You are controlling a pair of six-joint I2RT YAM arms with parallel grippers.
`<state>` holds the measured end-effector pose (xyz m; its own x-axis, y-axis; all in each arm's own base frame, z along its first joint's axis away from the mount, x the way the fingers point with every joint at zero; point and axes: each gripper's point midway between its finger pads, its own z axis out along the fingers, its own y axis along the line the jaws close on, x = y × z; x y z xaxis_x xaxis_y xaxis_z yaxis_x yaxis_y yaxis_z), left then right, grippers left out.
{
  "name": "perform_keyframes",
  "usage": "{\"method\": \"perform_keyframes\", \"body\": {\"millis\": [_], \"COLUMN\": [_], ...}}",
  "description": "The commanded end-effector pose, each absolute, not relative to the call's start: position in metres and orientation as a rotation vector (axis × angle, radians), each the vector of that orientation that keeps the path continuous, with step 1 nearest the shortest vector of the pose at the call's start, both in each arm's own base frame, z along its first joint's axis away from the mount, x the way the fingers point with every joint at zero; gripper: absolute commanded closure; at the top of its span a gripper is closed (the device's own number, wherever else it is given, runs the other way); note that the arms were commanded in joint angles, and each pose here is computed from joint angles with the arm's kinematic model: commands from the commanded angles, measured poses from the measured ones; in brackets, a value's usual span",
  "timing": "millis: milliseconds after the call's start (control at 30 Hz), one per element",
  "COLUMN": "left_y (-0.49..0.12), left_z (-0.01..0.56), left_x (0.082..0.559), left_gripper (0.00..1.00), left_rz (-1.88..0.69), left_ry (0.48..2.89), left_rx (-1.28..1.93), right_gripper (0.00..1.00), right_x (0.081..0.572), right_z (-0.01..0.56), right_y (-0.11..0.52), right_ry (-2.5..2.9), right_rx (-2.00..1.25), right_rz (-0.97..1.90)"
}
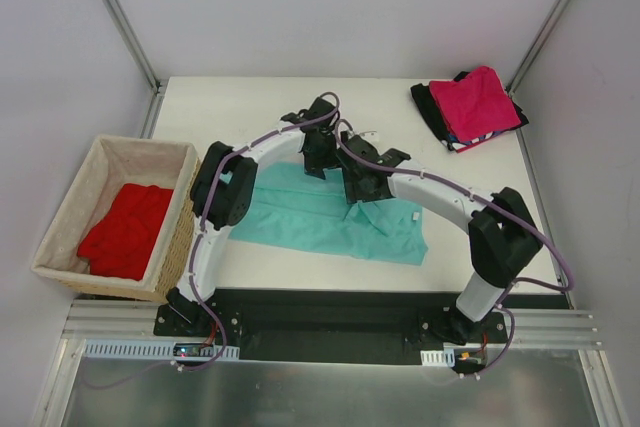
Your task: Fold and stack the t-shirts
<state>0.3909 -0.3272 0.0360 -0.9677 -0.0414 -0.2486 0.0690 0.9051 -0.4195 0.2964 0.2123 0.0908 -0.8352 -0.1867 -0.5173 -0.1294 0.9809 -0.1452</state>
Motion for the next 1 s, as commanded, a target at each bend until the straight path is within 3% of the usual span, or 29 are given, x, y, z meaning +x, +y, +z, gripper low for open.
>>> {"method": "perform_keyframes", "body": {"millis": [0, 367, 467, 500, 967], "left_y": [-0.299, -0.29, -0.291, -0.291, -0.275], "left_z": [0.03, 0.08, 0.088, 0.091, 0.145], "left_x": [0.37, 0.37, 0.371, 0.371, 0.37], "left_gripper": [0.23, 0.16, 0.09, 0.01, 0.01], "left_rz": [-0.525, -0.536, -0.557, -0.56, -0.59], "left_ry": [2.879, 2.765, 2.75, 2.744, 2.623], "left_rx": [0.017, 0.059, 0.068, 0.071, 0.063], "right_gripper": [0.25, 0.25, 0.25, 0.25, 0.25], "right_x": [0.311, 0.353, 0.355, 0.357, 0.354], "right_z": [0.083, 0.075, 0.067, 0.066, 0.027], "right_y": [0.187, 0.18, 0.186, 0.187, 0.17], "right_ry": [2.578, 2.592, 2.613, 2.612, 2.681], "right_rx": [-0.081, 0.006, -0.004, -0.002, 0.077], "right_rz": [-0.142, -0.089, -0.083, -0.078, -0.083]}}
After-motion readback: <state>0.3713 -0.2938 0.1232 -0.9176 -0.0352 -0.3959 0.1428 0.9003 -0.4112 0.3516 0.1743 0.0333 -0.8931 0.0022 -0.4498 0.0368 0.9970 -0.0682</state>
